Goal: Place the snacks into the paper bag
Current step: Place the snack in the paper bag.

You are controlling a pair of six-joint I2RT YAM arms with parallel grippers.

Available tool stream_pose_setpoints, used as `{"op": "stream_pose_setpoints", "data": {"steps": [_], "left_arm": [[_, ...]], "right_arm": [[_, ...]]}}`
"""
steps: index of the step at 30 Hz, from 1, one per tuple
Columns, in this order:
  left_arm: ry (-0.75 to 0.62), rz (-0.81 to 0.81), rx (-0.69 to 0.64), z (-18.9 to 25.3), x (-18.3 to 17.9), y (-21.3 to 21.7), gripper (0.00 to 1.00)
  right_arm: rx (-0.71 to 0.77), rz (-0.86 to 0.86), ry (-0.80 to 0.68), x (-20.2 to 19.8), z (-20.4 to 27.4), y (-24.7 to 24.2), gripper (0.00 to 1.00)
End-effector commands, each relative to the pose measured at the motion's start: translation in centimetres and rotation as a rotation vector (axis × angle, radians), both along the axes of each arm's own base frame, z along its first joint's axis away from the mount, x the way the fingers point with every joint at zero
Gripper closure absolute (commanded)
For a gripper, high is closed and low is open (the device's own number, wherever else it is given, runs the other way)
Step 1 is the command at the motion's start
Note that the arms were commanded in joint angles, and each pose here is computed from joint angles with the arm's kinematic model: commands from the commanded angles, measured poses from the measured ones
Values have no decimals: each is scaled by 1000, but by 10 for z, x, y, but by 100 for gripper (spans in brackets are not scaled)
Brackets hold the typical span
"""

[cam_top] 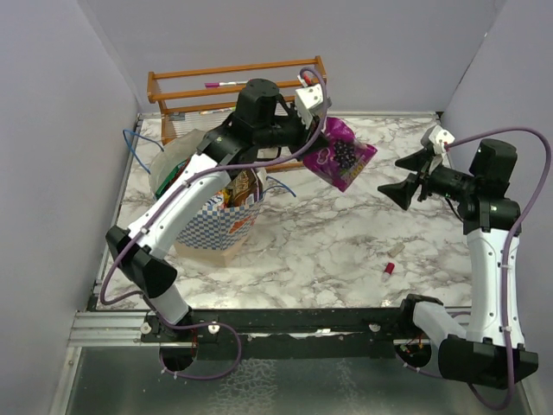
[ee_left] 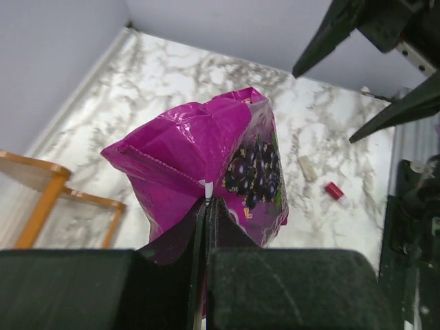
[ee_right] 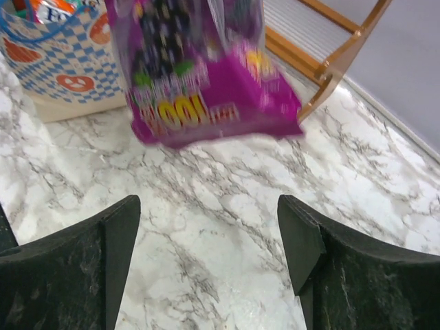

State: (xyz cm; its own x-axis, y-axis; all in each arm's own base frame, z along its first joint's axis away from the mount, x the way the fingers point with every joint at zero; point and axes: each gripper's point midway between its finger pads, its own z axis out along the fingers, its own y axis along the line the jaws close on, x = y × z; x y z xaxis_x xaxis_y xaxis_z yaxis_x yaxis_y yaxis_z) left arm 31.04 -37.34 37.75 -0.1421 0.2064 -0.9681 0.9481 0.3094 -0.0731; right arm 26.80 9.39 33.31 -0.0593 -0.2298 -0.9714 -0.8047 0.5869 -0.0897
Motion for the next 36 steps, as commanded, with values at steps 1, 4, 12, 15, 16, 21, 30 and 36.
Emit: {"op": "stream_pose_setpoints", "data": {"steps": [1,4,12,15,16,21,30,36], "left_arm": [[-313,165,-93,103,4,43,100],[-387,255,-73,124,4,67,100],[-578,507,21,168,-12,152,100],[-618,606,78,172,-14,194,100],[-627,627,110,169,-16,205,100],[-631,744,285,145,-24,261,100],[-528,789,528,70,-20,292,100],[-467,783,684,17,-6,299,100]], "right_arm": [[-32,-105,2,11,-17,-13,18],[-30,-107,33,11,-36,-14,17],[-8,-90,159,14,-79,-13,15],[-1,-103,186,17,-91,-14,14],[2,-106,190,17,-94,-14,14],[13,-137,199,21,-107,-17,13],[-8,-174,208,24,-118,-22,13],[-24,-195,184,21,-120,-25,13]]}}
